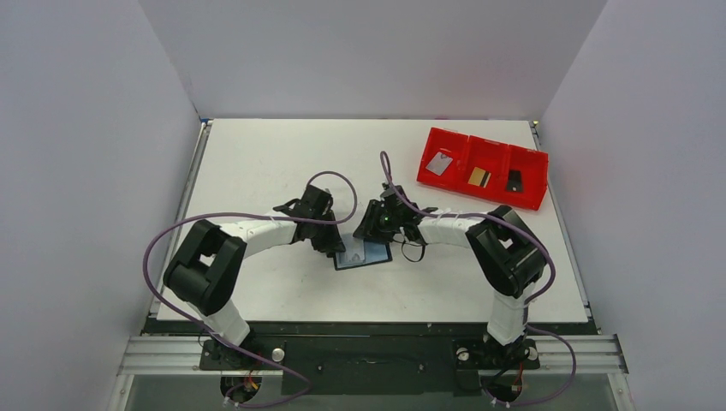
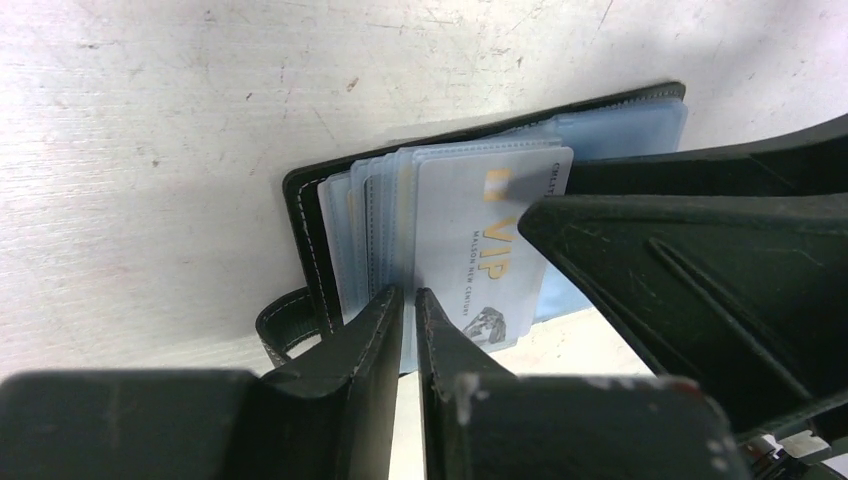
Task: Take the credit cards out of the card holder
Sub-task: Remove the credit card from the card holder, then place the credit card in the storage box.
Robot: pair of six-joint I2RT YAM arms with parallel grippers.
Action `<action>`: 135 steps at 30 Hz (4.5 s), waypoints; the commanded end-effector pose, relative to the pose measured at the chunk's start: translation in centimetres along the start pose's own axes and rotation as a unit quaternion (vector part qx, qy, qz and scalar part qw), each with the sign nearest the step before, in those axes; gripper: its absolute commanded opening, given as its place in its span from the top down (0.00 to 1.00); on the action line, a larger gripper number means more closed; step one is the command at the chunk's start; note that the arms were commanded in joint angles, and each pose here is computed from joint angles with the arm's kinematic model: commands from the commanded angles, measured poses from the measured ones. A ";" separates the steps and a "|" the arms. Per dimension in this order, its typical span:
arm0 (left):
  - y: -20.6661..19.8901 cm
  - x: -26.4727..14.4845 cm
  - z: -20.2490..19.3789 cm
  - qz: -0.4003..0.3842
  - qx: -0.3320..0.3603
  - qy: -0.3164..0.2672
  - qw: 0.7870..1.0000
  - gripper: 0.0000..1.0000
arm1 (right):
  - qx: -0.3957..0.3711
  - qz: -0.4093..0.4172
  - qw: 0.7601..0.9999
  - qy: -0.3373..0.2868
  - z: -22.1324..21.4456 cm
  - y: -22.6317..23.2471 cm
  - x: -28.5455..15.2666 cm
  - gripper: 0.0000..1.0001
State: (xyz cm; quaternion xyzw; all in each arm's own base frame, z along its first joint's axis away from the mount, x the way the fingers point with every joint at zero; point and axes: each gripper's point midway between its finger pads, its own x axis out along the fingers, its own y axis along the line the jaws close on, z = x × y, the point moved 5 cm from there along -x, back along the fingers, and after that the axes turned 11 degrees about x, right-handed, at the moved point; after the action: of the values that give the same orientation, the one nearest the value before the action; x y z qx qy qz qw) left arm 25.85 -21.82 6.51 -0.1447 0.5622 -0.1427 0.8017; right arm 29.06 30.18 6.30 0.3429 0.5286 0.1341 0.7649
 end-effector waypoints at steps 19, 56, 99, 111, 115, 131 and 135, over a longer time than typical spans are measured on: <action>1.6 2.1 -2.3 0.038 -0.006 0.041 0.998 0.95 | 0.085 0.093 0.992 0.020 -0.9 -1.3 -1.6 0.84; 2.0 2.3 -2.6 0.051 -0.009 0.049 0.997 1.00 | 0.115 0.145 0.983 0.014 -1.4 -0.9 -2.7 0.90; 1.7 1.3 -1.0 0.048 -0.005 0.033 0.998 1.00 | 0.078 0.050 0.995 -0.046 1.1 -4.9 -5.9 1.00; -2.3 -2.9 3.5 -0.005 0.036 -0.026 0.999 0.90 | 0.077 0.077 0.993 -0.047 2.0 -3.3 -7.4 1.00; -3.8 -5.4 5.2 -0.023 0.055 -0.055 0.997 0.72 | 0.075 0.093 0.992 -0.048 2.4 -2.3 -8.2 1.00; -7.9 -9.7 6.6 -0.235 0.033 -0.071 0.969 0.50 | 0.106 0.243 0.963 -0.043 4.2 3.0 -13.5 1.00; -8.4 -10.1 6.8 -0.294 0.012 -0.066 0.954 0.50 | 0.113 0.277 0.954 -0.032 4.3 4.4 -14.6 1.00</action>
State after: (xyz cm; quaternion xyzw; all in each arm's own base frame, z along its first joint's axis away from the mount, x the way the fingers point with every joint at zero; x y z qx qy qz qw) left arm 28.05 -24.15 17.40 -0.2453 0.4916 -0.2936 0.7823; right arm 27.25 22.75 15.89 0.5351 0.4455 0.1999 0.6894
